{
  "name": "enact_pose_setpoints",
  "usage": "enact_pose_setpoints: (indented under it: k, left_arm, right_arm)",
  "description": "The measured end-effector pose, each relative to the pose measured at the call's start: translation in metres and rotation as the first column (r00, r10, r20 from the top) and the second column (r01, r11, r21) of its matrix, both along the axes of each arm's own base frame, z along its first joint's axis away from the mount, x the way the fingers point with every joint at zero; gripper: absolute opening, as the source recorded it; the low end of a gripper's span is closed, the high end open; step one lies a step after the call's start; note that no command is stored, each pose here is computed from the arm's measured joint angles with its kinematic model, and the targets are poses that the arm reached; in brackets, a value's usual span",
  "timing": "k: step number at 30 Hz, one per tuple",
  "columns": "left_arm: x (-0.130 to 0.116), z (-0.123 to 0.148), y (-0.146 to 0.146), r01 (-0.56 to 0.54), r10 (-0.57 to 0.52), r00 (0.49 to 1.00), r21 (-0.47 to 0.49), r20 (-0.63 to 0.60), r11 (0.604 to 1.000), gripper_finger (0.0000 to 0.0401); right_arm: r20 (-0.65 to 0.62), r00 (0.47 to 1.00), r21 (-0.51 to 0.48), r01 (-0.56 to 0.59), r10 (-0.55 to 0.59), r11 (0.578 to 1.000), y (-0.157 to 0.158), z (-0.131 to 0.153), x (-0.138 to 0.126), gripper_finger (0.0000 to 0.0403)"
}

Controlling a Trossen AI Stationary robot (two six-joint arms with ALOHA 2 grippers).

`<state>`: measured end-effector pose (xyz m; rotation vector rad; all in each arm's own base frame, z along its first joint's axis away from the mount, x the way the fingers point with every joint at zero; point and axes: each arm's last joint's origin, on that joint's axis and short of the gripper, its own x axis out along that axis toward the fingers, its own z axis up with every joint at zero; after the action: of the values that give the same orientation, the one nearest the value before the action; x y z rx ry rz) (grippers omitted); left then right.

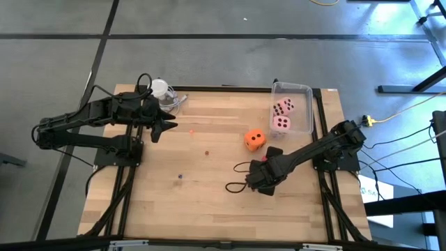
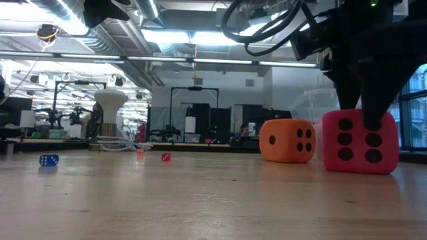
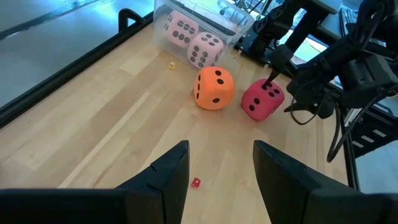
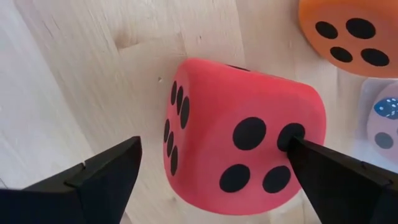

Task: Pick & Place Dice
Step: Put the large red die into the container

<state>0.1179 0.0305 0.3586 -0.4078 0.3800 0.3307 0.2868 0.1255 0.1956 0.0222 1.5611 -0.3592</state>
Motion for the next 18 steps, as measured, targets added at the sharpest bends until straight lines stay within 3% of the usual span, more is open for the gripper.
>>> enact_pose_setpoints:
  k: [10, 18]
  left_arm:
    - [0.0, -0.0001, 0.0, 0.0, 0.0, 1.0, 0.0, 0.0, 1.0, 0.0168]
    - [0.0, 0.0, 0.0, 0.0, 0.0, 1.0, 0.0, 0.0, 1.0, 0.0168]
  right_arm:
    - [0.13, 0.981, -0.08, 0.154, -0.143, 0.985, -0.0007, -0.0017, 0.0057, 0.04]
    - [0.17, 0.982, -0.047, 0.093, -0.084, 0.995, 0.0051, -0.001, 0.0098, 0.04]
